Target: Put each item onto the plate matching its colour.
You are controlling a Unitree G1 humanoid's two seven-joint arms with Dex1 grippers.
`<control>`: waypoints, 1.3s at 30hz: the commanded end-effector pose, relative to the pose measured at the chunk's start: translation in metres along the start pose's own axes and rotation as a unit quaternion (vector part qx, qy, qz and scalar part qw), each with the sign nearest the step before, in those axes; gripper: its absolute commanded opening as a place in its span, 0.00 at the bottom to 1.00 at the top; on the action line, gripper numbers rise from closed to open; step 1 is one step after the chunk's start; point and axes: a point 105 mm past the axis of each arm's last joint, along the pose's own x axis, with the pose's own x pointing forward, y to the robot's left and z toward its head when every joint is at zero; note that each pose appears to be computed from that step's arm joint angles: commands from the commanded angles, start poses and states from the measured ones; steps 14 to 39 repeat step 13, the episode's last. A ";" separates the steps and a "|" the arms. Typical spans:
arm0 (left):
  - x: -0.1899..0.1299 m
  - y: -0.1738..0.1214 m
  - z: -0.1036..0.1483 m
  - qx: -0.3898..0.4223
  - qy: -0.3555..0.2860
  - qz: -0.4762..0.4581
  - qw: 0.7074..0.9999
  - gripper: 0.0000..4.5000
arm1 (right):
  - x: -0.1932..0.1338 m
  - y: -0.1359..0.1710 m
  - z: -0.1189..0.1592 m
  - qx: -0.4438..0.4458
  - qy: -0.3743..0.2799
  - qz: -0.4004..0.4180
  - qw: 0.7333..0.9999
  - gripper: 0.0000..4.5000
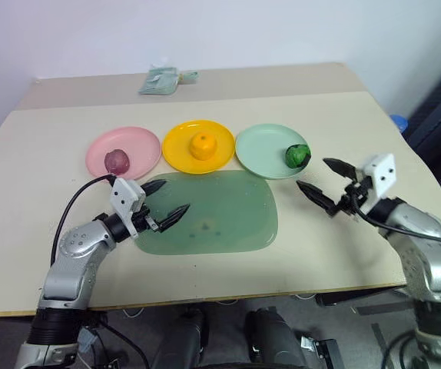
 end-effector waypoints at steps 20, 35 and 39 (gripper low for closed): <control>-0.014 0.005 0.018 -0.006 -0.008 -0.045 0.999 1.00 | -0.028 0.010 0.004 -0.016 -0.009 0.007 1.000 0.97; -0.014 0.005 0.018 -0.006 -0.008 -0.045 0.999 1.00 | -0.028 0.010 0.004 -0.016 -0.009 0.007 1.000 0.97; -0.014 0.005 0.018 -0.006 -0.008 -0.045 0.999 1.00 | -0.028 0.010 0.004 -0.016 -0.009 0.007 1.000 0.97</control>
